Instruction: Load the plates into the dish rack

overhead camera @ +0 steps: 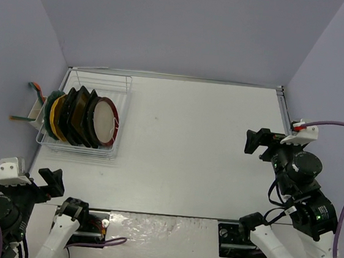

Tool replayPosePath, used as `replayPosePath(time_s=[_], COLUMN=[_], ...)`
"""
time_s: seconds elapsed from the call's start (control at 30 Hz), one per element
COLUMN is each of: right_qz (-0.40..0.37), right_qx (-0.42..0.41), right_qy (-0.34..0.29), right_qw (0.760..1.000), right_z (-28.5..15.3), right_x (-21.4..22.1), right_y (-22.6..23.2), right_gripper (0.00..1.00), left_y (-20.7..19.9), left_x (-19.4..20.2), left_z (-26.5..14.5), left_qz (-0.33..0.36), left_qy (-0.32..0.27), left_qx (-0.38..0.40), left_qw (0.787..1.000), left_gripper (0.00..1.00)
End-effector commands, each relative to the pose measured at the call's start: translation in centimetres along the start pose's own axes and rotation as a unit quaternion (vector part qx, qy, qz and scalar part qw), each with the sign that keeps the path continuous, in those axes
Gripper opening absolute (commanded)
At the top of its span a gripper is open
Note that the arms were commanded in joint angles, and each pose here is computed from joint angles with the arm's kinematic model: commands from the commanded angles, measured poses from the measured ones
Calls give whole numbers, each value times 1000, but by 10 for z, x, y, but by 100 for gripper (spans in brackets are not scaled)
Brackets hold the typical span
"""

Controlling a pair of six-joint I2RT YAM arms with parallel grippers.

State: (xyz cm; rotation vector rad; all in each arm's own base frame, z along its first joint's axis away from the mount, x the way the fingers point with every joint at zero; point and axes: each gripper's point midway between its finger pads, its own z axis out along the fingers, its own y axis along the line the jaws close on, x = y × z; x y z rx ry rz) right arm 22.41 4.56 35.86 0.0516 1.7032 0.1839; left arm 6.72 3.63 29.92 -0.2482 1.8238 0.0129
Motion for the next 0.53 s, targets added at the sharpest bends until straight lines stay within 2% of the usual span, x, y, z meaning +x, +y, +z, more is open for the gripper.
replayPosePath(time_s=[0.0, 0.5], right_qz=[8, 15], right_qx=[5, 15], right_qy=[-47, -64], right_qw=[999, 998], right_z=[4, 8], right_x=[-21, -27], right_y=[0, -2], right_gripper=[100, 100], left_y=[-3, 4], left_x=[-5, 2], left_z=[4, -2], left_qz=[-10, -19], left_qy=[1, -6], left_qx=[-1, -11], left_qw=[1000, 1000], left_gripper=[97, 97])
